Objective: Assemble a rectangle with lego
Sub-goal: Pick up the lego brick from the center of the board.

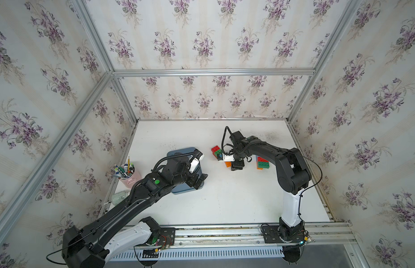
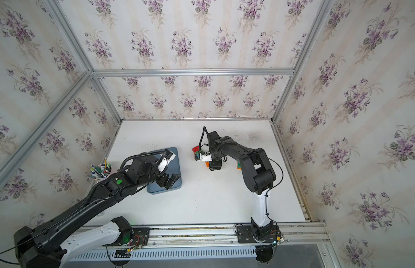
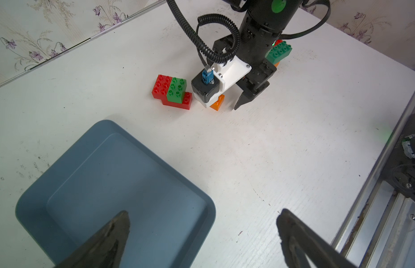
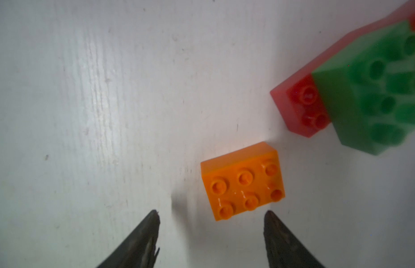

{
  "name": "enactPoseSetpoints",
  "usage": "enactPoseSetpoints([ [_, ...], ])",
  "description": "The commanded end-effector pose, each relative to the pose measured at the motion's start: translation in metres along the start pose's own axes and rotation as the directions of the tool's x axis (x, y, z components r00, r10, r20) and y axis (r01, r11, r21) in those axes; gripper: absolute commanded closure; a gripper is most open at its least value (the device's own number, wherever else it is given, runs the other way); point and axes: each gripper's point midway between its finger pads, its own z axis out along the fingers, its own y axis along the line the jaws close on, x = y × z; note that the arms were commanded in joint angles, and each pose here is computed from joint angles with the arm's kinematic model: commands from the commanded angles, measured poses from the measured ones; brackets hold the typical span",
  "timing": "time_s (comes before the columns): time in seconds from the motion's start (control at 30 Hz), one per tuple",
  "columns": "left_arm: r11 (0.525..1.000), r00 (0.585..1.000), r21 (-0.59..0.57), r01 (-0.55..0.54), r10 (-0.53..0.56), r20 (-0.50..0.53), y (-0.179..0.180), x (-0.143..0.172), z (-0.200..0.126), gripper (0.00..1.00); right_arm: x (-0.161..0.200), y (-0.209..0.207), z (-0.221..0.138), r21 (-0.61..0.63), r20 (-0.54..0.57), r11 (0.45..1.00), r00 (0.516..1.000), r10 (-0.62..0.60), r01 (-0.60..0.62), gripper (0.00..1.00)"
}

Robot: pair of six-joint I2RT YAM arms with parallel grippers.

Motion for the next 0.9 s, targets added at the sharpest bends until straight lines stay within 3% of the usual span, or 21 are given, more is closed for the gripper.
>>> enactPoseSetpoints([
  [0.0, 1.0, 1.0, -0.014, -0.001, 0.001, 0.025, 0.003, -0.007, 0.002, 0.0, -0.005, -0.007, 0.001, 0.021, 0.013, 0.999, 1.0, -0.027, 0.026, 0.28],
  [0.6, 0.999, 1.0, -0.045, -0.006, 0.006, 0.006, 0.008, -0.004, 0.005, 0.0, -0.016, -0.011, 0.018, 0.004, 0.034, 1.0, 0.999, -0.025, 0.025, 0.3],
  [0.87, 0.999, 1.0, -0.05, -0.002, 0.003, 0.011, 0.009, -0.003, 0.004, 0.0, -0.014, -0.01, 0.014, 0.018, 0.022, 1.0, 1.0, 0.018, -0.019, 0.5],
])
